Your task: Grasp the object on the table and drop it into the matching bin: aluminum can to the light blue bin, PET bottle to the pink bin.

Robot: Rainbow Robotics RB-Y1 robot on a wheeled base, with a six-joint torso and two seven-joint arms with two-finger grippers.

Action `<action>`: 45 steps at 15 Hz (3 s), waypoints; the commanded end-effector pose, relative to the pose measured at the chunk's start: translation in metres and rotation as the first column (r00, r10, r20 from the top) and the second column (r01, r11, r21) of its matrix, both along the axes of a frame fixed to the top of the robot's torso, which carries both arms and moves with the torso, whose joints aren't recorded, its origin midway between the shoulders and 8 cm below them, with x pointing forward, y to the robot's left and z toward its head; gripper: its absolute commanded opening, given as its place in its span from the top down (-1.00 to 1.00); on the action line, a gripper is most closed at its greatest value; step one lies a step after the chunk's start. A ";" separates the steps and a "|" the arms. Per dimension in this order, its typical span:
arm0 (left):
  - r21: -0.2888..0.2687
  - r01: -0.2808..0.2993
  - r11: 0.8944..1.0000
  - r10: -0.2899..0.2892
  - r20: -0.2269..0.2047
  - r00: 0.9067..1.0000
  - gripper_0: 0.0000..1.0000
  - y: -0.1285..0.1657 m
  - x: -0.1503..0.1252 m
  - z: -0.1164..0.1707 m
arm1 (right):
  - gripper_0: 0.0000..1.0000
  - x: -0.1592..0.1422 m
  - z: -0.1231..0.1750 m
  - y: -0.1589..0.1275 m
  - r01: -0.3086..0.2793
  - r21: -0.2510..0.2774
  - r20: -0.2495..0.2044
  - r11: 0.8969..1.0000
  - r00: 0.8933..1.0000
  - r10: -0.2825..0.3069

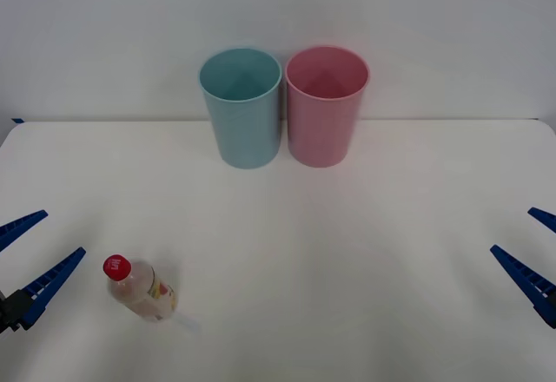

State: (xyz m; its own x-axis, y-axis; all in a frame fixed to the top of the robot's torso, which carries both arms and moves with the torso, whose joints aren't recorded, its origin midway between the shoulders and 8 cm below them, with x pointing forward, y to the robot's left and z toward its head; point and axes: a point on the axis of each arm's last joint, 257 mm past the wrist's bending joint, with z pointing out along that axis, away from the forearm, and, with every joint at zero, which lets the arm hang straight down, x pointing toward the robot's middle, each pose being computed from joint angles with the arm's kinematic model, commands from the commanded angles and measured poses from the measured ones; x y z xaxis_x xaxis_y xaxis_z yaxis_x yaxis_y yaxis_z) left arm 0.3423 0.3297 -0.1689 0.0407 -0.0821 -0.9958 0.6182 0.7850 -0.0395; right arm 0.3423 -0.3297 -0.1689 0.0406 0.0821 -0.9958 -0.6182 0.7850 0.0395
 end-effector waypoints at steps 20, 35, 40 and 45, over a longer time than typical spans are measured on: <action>0.227 0.028 0.973 -0.003 -0.108 0.994 -1.00 0.054 -0.027 -0.056 | -1.00 0.000 0.000 0.000 0.000 0.000 0.000 1.000 1.000 0.000; 0.290 0.142 0.946 -0.103 -0.144 0.984 -1.00 0.025 -0.052 -0.128 | -1.00 0.000 0.000 0.000 0.000 0.000 0.000 1.000 1.000 0.000; 0.236 0.135 0.962 -0.107 -0.127 0.986 -1.00 0.006 -0.049 -0.131 | -1.00 0.000 0.000 0.000 0.000 0.000 0.000 1.000 1.000 0.000; 0.202 0.140 0.969 -0.119 -0.114 0.986 -1.00 -0.018 -0.042 -0.138 | -1.00 0.000 0.000 0.000 0.000 0.000 0.000 1.000 1.000 0.000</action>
